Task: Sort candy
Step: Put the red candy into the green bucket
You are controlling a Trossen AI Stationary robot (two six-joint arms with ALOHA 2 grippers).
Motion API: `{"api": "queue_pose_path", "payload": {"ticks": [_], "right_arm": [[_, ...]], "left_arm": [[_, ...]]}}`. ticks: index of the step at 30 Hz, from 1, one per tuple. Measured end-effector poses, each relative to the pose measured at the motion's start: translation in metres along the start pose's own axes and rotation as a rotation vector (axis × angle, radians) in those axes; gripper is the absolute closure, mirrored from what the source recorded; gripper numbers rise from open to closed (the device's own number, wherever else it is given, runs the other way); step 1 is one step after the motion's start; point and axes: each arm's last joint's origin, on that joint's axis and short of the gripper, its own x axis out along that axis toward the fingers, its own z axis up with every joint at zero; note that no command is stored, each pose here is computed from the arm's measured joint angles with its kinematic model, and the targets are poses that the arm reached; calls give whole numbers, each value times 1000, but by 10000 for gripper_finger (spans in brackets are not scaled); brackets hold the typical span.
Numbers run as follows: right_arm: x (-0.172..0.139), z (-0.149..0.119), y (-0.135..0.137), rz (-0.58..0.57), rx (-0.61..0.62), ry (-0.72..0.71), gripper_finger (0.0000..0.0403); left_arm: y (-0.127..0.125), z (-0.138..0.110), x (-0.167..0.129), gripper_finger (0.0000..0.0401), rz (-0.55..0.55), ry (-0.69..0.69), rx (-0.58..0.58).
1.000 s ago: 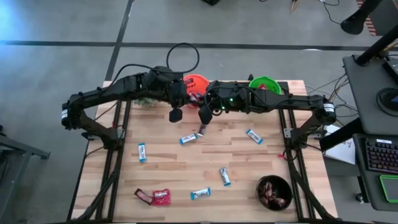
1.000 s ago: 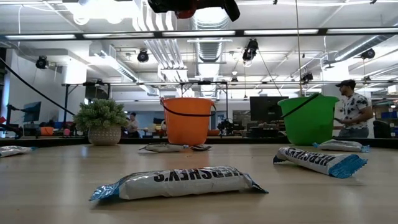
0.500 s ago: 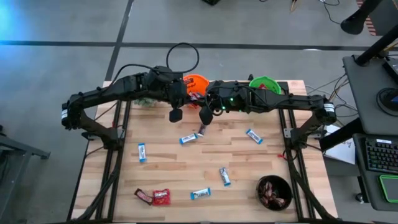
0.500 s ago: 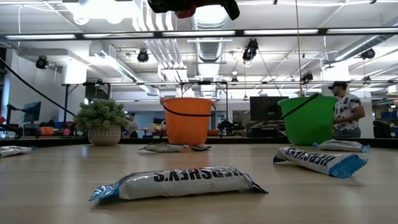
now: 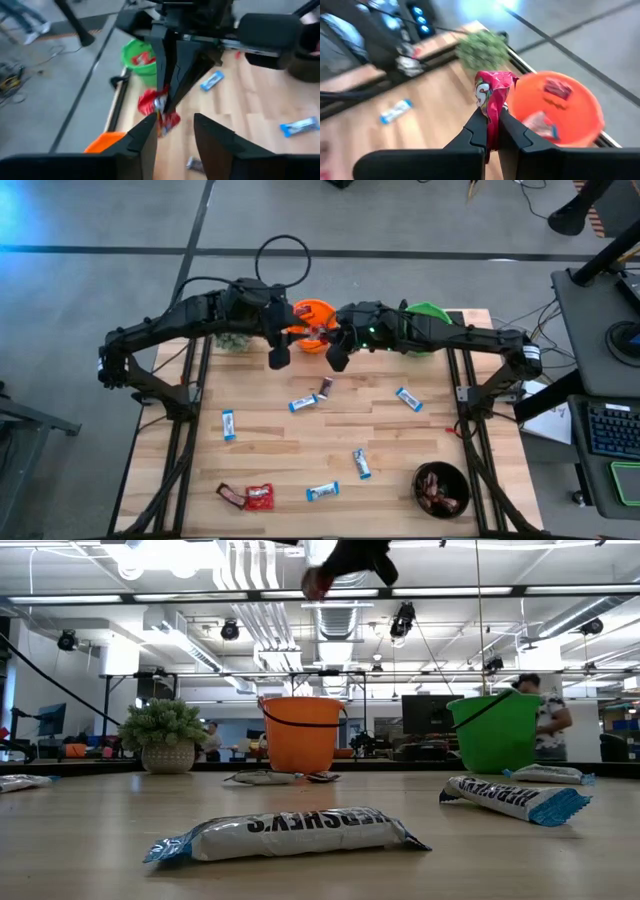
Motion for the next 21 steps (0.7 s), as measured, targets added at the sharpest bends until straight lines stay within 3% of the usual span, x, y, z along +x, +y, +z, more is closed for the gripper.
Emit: {"api": "queue_pose_path", "payload": {"ticks": [8, 21], "right_arm": [[1, -9, -30, -106, 5, 153, 391], [-12, -32, -80, -303, 2, 499, 391]], "left_arm": [[2, -3, 2, 254, 69, 43, 23], [1, -7, 2, 253, 66, 87, 25]]}}
